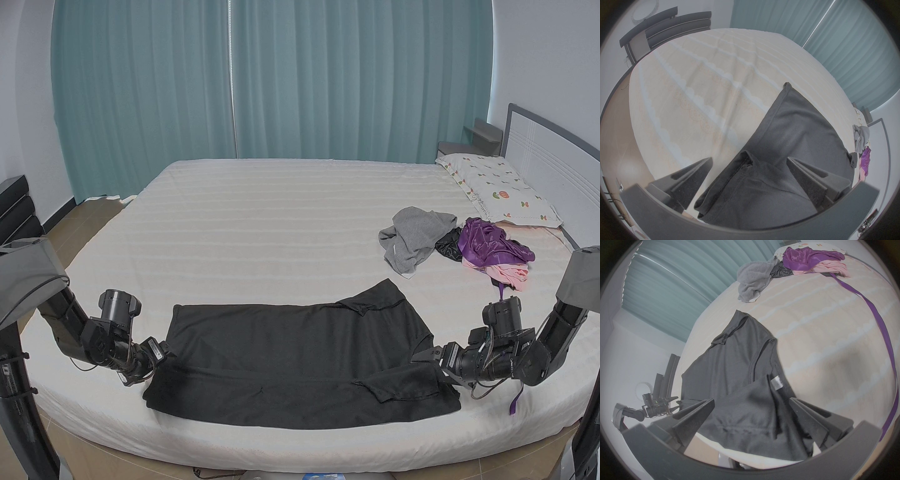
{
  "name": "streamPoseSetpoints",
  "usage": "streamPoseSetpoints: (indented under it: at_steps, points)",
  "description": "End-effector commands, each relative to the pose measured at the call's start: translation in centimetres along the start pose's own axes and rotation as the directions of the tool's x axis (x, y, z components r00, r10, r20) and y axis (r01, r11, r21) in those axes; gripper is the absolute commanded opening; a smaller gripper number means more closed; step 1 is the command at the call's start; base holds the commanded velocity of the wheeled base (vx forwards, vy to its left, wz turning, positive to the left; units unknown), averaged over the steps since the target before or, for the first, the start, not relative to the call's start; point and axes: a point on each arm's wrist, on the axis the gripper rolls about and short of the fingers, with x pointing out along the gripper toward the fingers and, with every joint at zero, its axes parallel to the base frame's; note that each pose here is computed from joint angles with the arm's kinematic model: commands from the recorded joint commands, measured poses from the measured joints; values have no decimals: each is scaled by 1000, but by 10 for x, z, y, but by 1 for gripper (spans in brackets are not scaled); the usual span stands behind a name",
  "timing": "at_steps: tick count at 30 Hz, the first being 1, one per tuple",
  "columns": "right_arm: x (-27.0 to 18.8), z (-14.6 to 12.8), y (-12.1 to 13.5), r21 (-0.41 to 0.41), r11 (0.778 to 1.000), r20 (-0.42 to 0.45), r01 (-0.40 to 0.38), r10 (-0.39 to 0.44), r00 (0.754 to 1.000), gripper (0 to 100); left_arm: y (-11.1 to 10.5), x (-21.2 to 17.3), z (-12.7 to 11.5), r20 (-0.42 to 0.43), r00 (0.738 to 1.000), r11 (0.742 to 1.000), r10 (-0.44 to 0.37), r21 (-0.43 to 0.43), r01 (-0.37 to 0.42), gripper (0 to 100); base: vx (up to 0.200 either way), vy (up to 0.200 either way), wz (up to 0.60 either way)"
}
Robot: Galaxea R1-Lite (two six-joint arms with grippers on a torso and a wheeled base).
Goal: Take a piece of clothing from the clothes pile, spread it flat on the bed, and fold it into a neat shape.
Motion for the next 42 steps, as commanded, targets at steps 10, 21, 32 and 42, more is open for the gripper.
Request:
streamPoseSetpoints:
  at_steps: [10, 21, 32, 42]
  points:
    - [29, -56, 12, 106, 979, 24, 175, -178, 984, 100, 23, -50, -35, -36, 988, 981, -150, -127, 145, 100, 0, 0, 0]
    - [41, -52, 5, 116, 976, 115, 184, -198, 974, 100, 32, -37, -45, -56, 988, 979, -144, -154, 134, 100, 0, 0, 0]
    - [24, -49, 8, 122, 974, 154, 189, -206, 966, 100, 32, -37, -46, -57, 988, 980, -142, -151, 132, 100, 0, 0, 0]
    - [39, -46, -1, 125, 968, 144, 216, -234, 962, 100, 32, -36, -46, -57, 989, 981, -137, -149, 127, 100, 0, 0, 0]
